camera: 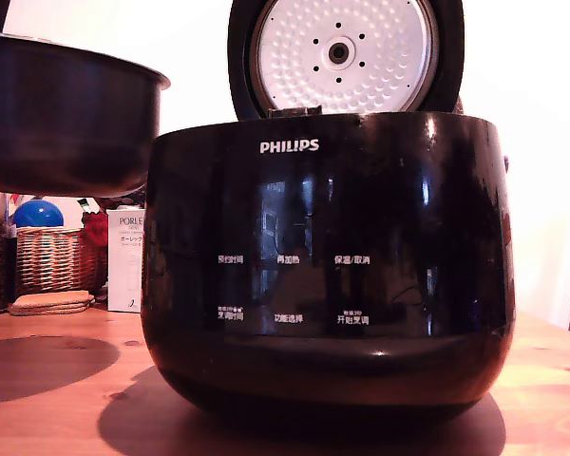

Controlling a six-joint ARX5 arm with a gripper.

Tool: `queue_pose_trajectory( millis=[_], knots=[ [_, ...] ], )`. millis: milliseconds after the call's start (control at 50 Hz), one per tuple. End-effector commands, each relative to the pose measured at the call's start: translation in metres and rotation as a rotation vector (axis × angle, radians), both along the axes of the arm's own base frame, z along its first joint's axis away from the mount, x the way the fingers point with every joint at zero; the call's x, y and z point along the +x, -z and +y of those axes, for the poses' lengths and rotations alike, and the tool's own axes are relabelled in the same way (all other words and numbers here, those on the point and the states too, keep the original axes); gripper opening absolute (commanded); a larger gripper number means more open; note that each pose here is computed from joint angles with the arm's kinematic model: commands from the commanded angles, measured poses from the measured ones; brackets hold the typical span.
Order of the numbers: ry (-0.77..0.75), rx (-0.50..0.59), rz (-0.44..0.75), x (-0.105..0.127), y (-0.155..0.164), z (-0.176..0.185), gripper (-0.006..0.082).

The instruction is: Place the pot you are holding inside the rice cooker

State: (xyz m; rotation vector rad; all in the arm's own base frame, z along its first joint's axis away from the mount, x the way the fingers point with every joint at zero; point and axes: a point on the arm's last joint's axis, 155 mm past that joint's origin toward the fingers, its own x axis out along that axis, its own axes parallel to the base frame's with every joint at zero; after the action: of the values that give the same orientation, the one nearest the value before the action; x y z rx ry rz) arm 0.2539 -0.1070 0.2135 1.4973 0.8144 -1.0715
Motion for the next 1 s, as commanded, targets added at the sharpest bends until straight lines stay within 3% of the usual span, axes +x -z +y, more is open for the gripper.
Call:
queue_pose_trajectory(
  millis=[0, 500, 780, 980],
  knots=[
    [-0.003, -0.033, -0.065, 0.008, -0.014, -0.004, -0.0025],
    [0.001, -0.051, -0.073, 0.006, -0.017, -0.008, -0.0024],
    [0.054, -0.184, -0.125, -0.005, -0.038, -0.033, -0.0025],
    [0.129, -0.276, -0.094, -0.023, -0.044, -0.060, -0.0025]
  ],
)
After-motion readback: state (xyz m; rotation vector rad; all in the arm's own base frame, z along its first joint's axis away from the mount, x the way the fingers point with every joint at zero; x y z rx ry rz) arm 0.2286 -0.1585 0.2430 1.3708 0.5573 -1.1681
